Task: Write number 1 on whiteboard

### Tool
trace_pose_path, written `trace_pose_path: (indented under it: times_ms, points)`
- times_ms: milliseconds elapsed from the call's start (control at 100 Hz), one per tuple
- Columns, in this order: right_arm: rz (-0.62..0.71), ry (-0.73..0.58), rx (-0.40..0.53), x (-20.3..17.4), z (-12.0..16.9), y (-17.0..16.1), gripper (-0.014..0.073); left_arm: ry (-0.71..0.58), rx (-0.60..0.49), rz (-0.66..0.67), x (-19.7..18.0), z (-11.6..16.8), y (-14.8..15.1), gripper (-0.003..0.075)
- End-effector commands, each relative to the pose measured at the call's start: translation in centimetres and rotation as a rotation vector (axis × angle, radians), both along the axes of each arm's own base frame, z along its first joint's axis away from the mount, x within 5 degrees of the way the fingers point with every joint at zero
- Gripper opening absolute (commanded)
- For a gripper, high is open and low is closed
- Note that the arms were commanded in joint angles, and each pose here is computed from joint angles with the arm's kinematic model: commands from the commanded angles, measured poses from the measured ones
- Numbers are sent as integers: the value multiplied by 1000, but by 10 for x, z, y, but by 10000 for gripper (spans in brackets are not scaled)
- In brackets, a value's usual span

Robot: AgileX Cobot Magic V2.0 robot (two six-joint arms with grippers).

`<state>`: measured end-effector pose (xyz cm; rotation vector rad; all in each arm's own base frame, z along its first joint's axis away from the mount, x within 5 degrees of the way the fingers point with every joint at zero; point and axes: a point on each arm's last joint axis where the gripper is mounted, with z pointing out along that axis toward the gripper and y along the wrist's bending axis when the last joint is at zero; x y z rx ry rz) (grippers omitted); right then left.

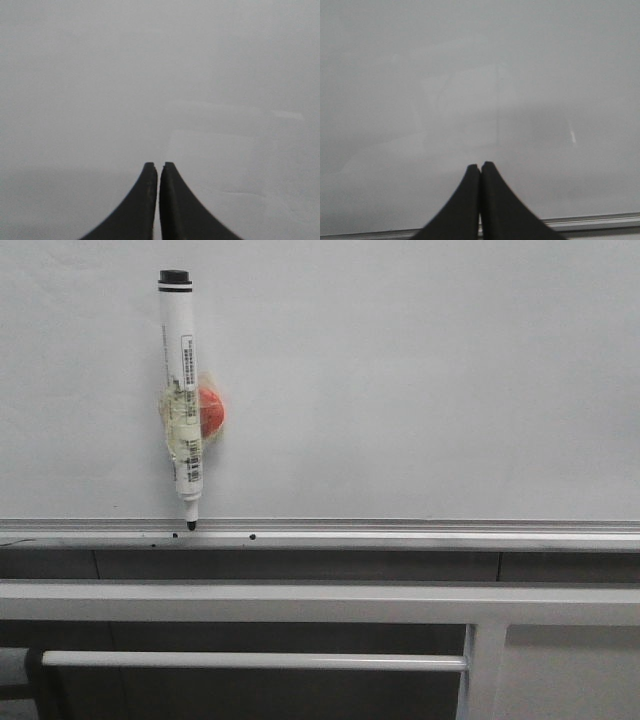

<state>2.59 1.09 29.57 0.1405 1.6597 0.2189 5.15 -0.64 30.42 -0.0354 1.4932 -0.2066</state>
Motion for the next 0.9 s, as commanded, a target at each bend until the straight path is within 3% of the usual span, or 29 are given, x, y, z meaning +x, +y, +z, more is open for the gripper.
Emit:
trace_pose_path:
  times_ms: [0,80,200,270,440,600,890]
  points:
    - [-22,-74,-4,1,15,-2,-43,-67,-47,-6,2,15,0,-2]
    - [-22,-76,-4,1,15,-2,-43,-59,-32,-5,4,15,0,111]
    - [-22,-76,-4,1,15,-2,-43,-75,-36,-7,4,16,0,466]
    - [-22,-76,-4,1,15,-2,-43,-102,-47,-4,3,19,0,571]
    - [-29,-109,2,1,18,-2,-43,-145,-131,-11,3,23,1,537]
    - [-7,-89,40,2,17,0,-43,-1,-123,-36,10,12,-3,476]
    - [6,-8,39,8,11,1,-43,140,-64,-187,24,1,-17,472]
